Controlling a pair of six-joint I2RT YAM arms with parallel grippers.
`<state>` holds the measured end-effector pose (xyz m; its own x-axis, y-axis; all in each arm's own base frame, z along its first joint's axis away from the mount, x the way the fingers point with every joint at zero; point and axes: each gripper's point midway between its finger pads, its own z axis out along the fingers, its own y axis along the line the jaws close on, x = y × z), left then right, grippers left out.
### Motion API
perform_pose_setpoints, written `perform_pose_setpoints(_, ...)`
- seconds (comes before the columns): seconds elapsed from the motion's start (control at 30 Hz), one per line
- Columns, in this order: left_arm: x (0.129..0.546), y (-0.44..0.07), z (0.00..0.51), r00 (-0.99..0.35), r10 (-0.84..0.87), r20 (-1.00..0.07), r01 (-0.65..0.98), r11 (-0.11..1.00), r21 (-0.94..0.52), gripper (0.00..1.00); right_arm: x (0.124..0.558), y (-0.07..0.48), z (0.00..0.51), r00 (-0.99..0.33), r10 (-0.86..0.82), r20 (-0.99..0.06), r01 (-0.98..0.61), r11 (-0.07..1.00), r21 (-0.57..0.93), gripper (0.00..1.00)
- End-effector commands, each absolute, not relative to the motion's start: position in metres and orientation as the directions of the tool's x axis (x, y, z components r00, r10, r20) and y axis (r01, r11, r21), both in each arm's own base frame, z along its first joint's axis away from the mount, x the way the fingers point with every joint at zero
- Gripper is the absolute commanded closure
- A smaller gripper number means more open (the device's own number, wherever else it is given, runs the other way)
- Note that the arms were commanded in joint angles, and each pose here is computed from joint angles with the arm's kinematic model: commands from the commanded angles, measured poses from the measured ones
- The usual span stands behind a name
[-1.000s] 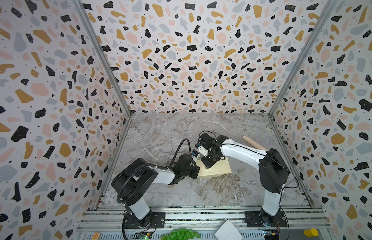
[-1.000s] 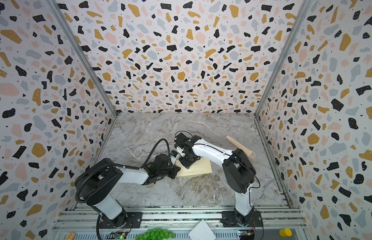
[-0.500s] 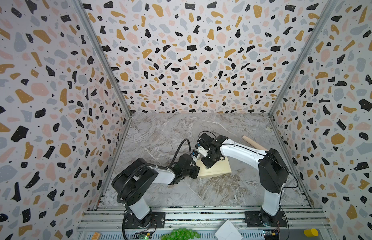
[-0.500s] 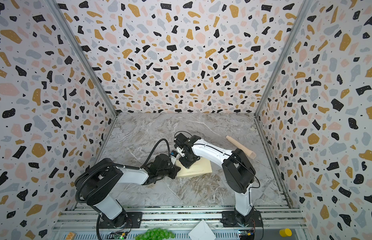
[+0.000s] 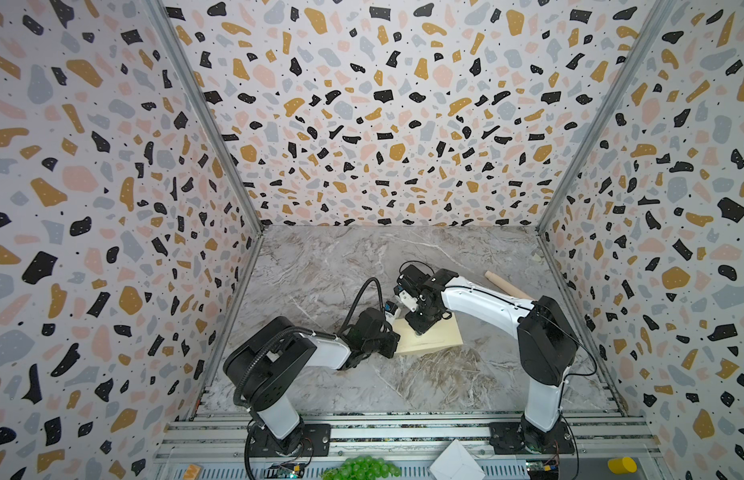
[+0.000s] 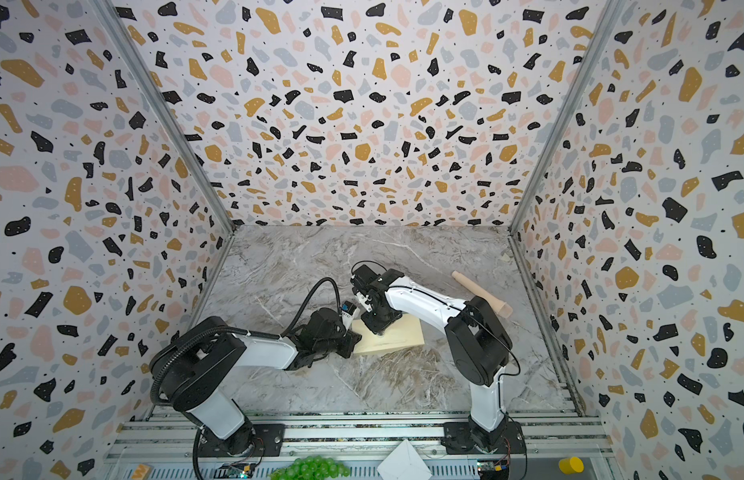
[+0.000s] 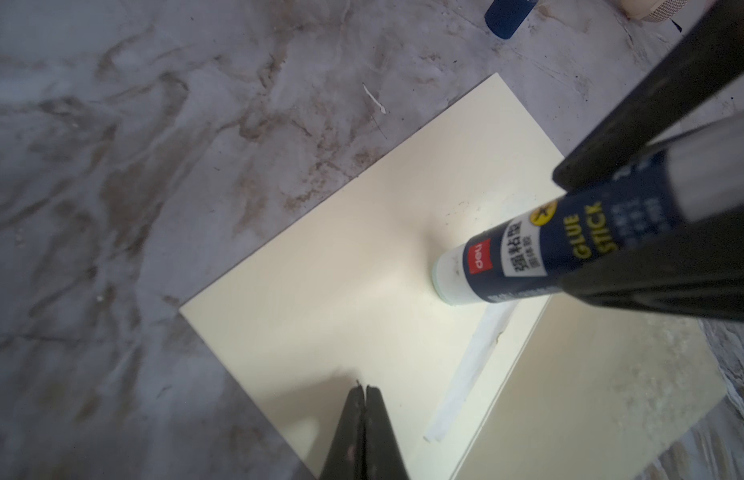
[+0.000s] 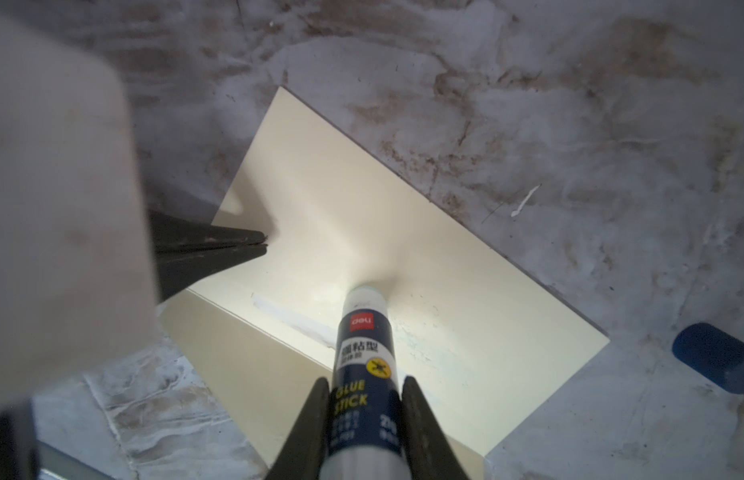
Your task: Place the letter into the envelope and seal it
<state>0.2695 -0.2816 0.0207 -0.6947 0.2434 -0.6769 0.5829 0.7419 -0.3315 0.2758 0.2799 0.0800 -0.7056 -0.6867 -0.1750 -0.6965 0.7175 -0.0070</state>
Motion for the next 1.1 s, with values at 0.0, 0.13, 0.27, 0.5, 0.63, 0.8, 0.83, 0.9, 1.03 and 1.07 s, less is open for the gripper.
perform_pose_setpoints(0.0, 0.260, -0.265, -0.006, -0.737, 0.299, -0.606, 0.555, 0.780, -0.290, 1.00, 0.277, 0.264, 0.080, -0.725, -0.675, -0.132, -0.676, 0.735, -0.044, 1.00)
perform_pose_setpoints(0.13, 0.260, -0.263, -0.007, -0.737, 0.303, -0.604, 0.555, 0.782, -0.285, 1.00, 0.277, 0.259, 0.079, -0.733, -0.669, -0.123, -0.669, 0.742, -0.047, 1.00)
perform_pose_setpoints(0.27, 0.259, -0.263, -0.008, -0.738, 0.305, -0.602, 0.555, 0.782, -0.284, 1.00, 0.277, 0.252, 0.078, -0.740, -0.662, -0.116, -0.661, 0.748, -0.051, 1.00)
perform_pose_setpoints(0.5, 0.259, -0.263, -0.009, -0.738, 0.307, -0.601, 0.555, 0.783, -0.281, 1.00, 0.278, 0.241, 0.078, -0.753, -0.650, -0.104, -0.648, 0.760, -0.056, 1.00)
perform_pose_setpoints(0.63, 0.259, -0.263, -0.010, -0.737, 0.309, -0.601, 0.556, 0.783, -0.280, 1.00, 0.276, 0.233, 0.076, -0.760, -0.643, -0.093, -0.640, 0.766, -0.060, 1.00)
perform_pose_setpoints(0.8, 0.259, -0.262, -0.010, -0.739, 0.308, -0.600, 0.554, 0.784, -0.280, 1.00, 0.275, 0.224, 0.075, -0.771, -0.631, -0.084, -0.628, 0.775, -0.062, 1.00)
perform_pose_setpoints(0.83, 0.259, -0.262, -0.010, -0.739, 0.308, -0.599, 0.554, 0.784, -0.280, 1.00, 0.275, 0.223, 0.075, -0.773, -0.629, -0.084, -0.626, 0.777, -0.062, 1.00)
perform_pose_setpoints(0.9, 0.259, -0.262, -0.010, -0.739, 0.309, -0.599, 0.555, 0.784, -0.280, 1.00, 0.275, 0.220, 0.075, -0.776, -0.625, -0.083, -0.622, 0.781, -0.064, 1.00)
perform_pose_setpoints(1.03, 0.259, -0.262, -0.010, -0.739, 0.310, -0.599, 0.555, 0.783, -0.280, 1.00, 0.275, 0.213, 0.075, -0.783, -0.617, -0.076, -0.613, 0.787, -0.068, 1.00)
perform_pose_setpoints(1.07, 0.258, -0.262, -0.011, -0.741, 0.310, -0.596, 0.554, 0.784, -0.280, 1.00, 0.274, 0.211, 0.074, -0.785, -0.615, -0.073, -0.611, 0.789, -0.068, 1.00)
